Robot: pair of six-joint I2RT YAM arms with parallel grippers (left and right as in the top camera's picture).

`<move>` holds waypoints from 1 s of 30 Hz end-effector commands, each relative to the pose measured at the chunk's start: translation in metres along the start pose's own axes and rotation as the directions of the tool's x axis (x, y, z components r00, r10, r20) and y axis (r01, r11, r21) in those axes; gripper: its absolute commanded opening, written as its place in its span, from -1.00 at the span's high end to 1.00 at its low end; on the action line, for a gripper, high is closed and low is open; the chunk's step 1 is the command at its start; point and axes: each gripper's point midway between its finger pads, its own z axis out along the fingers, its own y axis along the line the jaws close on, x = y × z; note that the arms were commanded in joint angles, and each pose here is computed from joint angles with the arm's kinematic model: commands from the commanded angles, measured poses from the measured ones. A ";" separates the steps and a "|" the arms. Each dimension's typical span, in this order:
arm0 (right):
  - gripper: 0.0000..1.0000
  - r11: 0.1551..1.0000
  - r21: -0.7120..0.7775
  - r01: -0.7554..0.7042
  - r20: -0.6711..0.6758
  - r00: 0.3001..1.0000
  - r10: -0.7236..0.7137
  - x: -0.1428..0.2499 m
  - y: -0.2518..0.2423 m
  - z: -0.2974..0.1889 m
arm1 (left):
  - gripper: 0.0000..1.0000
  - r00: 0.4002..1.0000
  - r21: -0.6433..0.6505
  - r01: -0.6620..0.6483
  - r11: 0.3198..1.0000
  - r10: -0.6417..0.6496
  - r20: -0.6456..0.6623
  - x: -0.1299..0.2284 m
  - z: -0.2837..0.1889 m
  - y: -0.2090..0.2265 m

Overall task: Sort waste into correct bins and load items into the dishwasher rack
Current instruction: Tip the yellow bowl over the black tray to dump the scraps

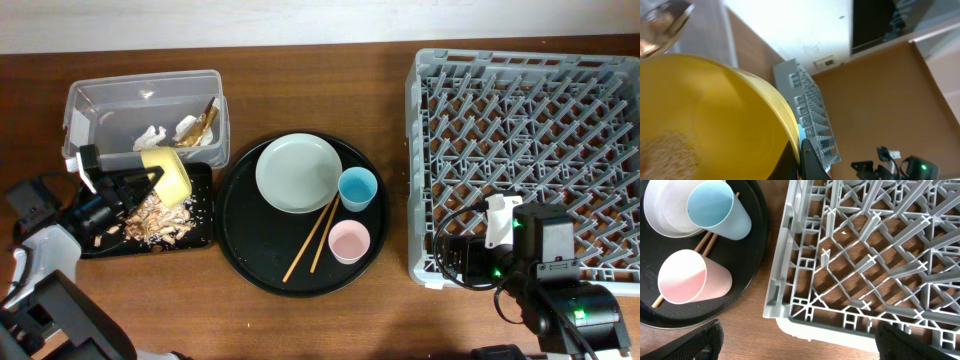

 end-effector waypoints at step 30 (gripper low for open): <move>-0.97 1.000 -0.009 -0.001 0.012 1.000 0.001 -0.004 0.003 -0.006 | 1.00 1.000 0.037 0.005 0.999 -0.006 0.013 -0.014 -0.004 -0.009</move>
